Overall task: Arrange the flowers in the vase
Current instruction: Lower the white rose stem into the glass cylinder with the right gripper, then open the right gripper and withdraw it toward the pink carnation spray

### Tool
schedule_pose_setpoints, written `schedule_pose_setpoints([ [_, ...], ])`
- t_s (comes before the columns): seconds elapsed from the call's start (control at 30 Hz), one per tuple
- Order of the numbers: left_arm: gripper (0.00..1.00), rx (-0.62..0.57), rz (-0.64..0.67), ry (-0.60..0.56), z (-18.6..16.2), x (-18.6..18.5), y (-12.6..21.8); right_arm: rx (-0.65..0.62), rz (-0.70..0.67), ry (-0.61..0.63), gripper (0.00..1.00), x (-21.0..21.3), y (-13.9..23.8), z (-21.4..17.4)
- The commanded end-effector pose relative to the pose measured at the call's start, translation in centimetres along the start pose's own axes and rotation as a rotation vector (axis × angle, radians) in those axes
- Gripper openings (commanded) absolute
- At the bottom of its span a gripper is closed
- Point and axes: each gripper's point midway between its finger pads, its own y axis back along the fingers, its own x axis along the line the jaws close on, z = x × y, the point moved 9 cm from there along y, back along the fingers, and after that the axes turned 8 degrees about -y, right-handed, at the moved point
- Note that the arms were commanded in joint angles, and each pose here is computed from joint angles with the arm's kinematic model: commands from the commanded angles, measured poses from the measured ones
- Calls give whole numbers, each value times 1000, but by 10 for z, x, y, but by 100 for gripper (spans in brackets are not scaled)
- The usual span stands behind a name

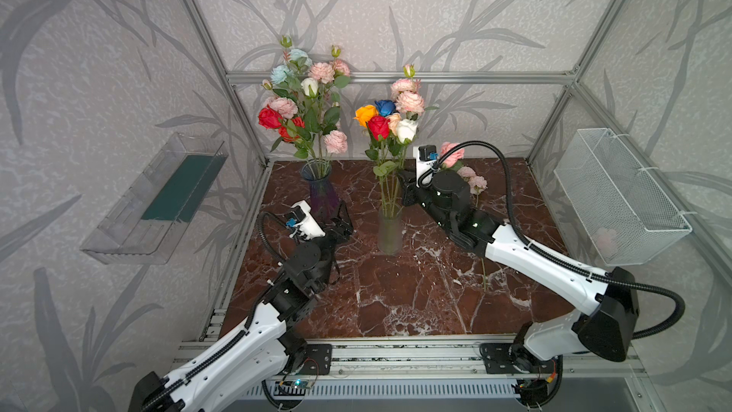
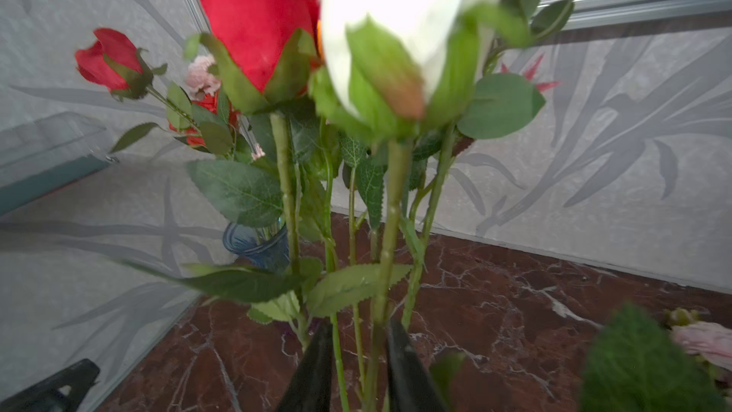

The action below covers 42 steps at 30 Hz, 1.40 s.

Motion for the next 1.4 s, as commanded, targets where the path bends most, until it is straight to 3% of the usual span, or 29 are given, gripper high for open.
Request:
schedule_pose_setpoints([
  [0.0,73,-19,-9,43,11,-5,-2,-7,-71,86,33,11,17,13],
  [0.57,72,27,-62,70,6,-11,-5,9,-5,101,40,14,101,38],
  [0.87,69,115,-202,141,4,-27,-6,-36,-231,84,52,-57,150,-4],
  [1.03,67,214,-350,164,-4,-48,-11,119,-311,7,59,-97,151,-20],
  [1.2,64,362,-559,148,-19,-81,-11,312,-319,-80,59,-127,137,-38],
  [1.37,63,429,-681,101,-33,-105,2,410,-386,-95,57,-148,117,-49],
])
